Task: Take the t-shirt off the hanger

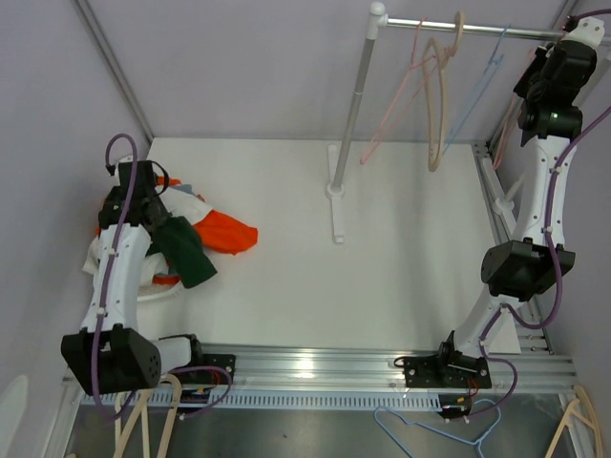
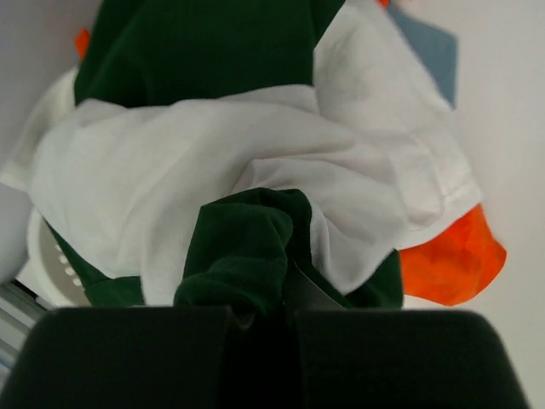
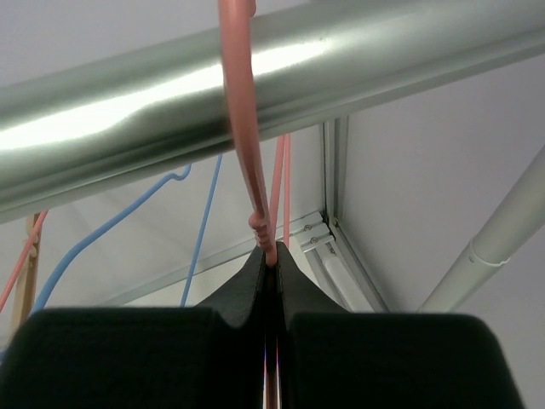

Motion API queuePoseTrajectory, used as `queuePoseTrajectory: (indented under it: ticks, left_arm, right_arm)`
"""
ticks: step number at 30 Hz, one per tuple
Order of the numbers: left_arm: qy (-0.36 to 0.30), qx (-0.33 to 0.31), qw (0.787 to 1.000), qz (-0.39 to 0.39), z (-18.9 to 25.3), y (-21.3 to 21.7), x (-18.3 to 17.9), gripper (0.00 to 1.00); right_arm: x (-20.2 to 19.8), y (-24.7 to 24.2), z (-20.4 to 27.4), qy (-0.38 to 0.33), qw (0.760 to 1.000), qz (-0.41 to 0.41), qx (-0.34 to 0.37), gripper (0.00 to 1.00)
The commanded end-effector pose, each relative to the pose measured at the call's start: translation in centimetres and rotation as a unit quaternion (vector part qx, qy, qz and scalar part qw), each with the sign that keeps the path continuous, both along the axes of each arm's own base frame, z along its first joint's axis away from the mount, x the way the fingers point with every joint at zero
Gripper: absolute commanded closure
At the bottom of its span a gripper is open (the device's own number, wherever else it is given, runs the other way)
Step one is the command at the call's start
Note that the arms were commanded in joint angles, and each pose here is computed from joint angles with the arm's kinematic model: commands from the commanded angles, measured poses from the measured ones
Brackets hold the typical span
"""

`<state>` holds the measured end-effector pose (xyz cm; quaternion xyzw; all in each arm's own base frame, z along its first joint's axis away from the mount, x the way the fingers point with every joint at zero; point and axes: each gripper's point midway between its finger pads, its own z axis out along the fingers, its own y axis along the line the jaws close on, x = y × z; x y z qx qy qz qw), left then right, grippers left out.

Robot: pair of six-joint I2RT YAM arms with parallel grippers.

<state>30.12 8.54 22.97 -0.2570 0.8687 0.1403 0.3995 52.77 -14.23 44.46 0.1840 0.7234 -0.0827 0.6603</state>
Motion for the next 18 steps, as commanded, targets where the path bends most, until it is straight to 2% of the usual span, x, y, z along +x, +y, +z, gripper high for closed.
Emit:
queuePoseTrajectory:
  ticks: [1,5,7,9,10,13,15,16,18]
  left_arm:
    - [0.005,-0.082,0.997,0.013,-2.5,-0.2,0.2,0.99]
    - [0.019,-0.107,0.993,0.04,-4.2,1.4,-0.1,0.99]
    - [0.059,-0.144,0.985,0.068,-7.2,1.6,-0.6,0.99]
    - [0.099,-0.187,0.971,0.111,-9.6,2.2,-1.7,0.99]
    - [0.141,-0.216,0.958,0.122,-11.8,1.9,-1.9,0.99]
    - [0.191,-0.229,0.945,0.131,-12.7,1.8,-1.9,0.99]
    - [0.179,-0.227,0.949,0.127,-12.5,1.9,-1.6,0.99]
    - [0.16,-0.222,0.954,0.123,-11.6,2.0,-1.5,0.99]
    - [0.13,-0.212,0.962,0.114,-10.2,2.1,-1.1,0.99]
  right_arm:
    - [-1.5,0.7,4.1,-0.05,0.999,0.012,-0.014,1.0]
    - [-1.5,0.8,4.1,-0.049,0.999,0.013,-0.017,1.0]
    - [-1.6,0.6,4.1,-0.049,0.999,0.01,-0.017,1.0]
    - [-1.4,0.7,4.1,-0.05,0.999,0.013,-0.017,1.0]
    - [-1.5,0.8,4.2,-0.052,0.998,0.013,-0.017,1.0]
    - [-1.3,0.9,4.2,-0.054,0.998,0.018,-0.014,1.0]
    - [-1.1,0.9,4.0,-0.052,0.998,0.018,-0.013,0.98]
    - [-1.1,0.9,4.1,-0.053,0.998,0.018,-0.013,0.93]
    - [-1.1,0.9,4.1,-0.054,0.998,0.018,-0.013,0.92]
